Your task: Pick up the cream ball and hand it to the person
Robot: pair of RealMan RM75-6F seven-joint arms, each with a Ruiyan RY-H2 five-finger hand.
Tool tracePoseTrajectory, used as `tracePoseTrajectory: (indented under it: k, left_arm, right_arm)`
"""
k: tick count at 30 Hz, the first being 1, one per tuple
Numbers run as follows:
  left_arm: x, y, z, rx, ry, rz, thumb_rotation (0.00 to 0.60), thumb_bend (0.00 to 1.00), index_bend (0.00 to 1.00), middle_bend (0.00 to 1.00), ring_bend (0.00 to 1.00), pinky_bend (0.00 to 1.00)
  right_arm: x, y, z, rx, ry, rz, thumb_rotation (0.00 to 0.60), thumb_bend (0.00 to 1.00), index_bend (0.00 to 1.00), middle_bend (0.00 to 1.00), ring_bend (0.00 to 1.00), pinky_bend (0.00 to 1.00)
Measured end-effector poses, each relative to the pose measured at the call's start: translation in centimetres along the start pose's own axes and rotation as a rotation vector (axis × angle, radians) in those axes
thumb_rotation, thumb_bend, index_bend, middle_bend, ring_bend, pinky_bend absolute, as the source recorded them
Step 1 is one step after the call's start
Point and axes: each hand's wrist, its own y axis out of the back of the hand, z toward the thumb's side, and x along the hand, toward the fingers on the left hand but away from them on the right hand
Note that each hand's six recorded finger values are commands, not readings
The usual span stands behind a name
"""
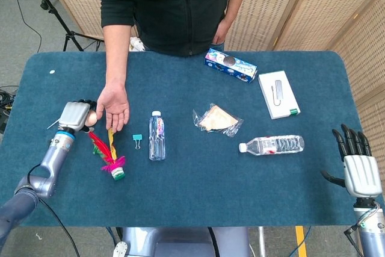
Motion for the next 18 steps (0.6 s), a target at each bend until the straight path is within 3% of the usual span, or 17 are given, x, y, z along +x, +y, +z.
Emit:
tracePoseTrajectory:
  k: [4, 12, 18]
  left_arm:
    - [-0.4, 0.5, -0.7, -0.003, 0.008, 0.032, 0.600, 0.27, 0.68, 0.62, 0.52, 0.58]
    - [-2.1, 3.3, -2.3, -0.048, -0.004, 0.119, 0.600, 0.24, 0.68, 0.62, 0.52, 0.59]
    - [-5.6, 8.5, -2.6, -0.172, -0.090, 0.316, 0.600, 0.18, 0.68, 0.62, 0.52, 0.58]
  right_arm:
    - [0.1, 0.0, 0.0, -0.008, -0.001, 0.005, 0.600, 0.00, 0.00, 0.00, 0.00, 0.03]
    - [0.3, 0.3, 0.2, -0.020, 0.005, 0.010, 0.600, 0.00, 0.00, 0.00, 0.00, 0.03]
    - [0.5, 0.6, 0.3, -0.033, 0.010, 0.009, 0.600, 0.00, 0.00, 0.00, 0.00, 0.03]
